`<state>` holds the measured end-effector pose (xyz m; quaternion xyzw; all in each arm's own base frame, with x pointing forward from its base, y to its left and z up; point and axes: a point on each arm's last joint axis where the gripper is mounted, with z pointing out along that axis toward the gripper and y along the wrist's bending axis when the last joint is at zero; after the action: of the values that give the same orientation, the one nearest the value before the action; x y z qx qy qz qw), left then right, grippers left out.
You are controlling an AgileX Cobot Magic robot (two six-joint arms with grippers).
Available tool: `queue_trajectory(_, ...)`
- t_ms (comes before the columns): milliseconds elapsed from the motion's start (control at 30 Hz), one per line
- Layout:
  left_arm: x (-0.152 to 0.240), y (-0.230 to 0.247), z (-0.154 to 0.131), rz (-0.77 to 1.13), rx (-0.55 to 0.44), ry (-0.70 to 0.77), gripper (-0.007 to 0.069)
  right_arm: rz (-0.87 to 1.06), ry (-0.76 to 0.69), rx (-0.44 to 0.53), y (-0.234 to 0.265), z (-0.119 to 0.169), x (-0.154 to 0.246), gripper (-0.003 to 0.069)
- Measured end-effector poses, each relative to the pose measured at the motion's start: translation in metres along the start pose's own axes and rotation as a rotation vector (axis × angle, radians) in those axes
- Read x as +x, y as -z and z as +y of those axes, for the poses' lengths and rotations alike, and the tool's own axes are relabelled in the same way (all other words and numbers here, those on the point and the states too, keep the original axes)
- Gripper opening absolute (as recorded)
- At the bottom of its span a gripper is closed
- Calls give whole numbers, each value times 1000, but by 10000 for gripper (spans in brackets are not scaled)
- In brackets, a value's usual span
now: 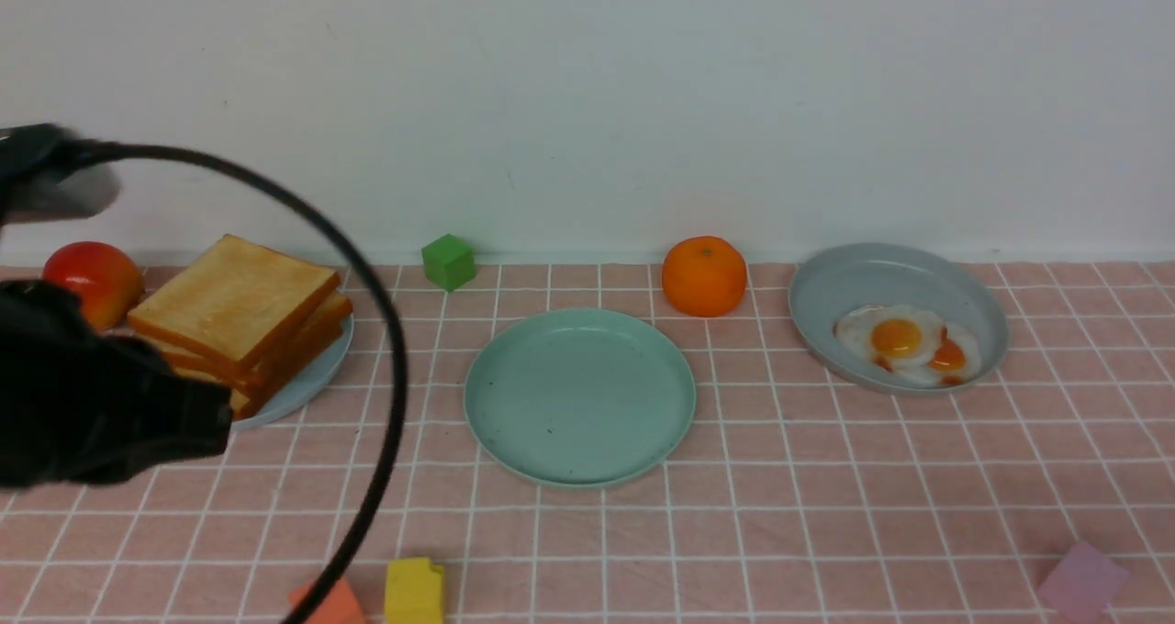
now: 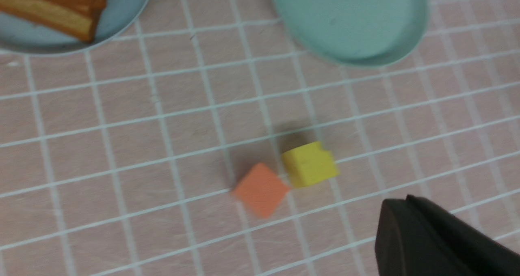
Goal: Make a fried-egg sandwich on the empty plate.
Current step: Use the left arm to grab a slice of bread
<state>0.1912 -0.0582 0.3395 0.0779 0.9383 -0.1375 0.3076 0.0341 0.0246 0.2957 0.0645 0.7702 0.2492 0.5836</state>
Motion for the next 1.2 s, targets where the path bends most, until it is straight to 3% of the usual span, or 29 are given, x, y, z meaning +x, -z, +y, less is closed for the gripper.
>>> queue_trajectory(133,-21,-22,7,84,-69,-9,-13,170,196,-45,14,27,-32,241)
queue_trajectory(167,-33,-34,11,111,-106,-33,-13,261,314,-80,20,39,-48,241)
queue_trajectory(300,-61,-68,27,182,-174,-39,-13,297,476,-191,35,57,-71,241)
queue_trajectory(467,-95,-109,57,262,-212,-20,-13,269,572,-306,50,66,-81,241)
queue_trajectory(667,-116,-155,78,323,-246,-95,-7,275,597,-319,50,65,-81,241)
queue_trajectory(867,-122,-182,92,363,-294,-270,145,275,614,-295,50,63,-81,241)
queue_trajectory(1067,-122,-203,99,333,-312,-300,330,281,615,-296,50,63,-80,241)
queue_trajectory(1200,-119,-217,103,336,-317,-311,360,282,610,-295,50,63,-80,241)
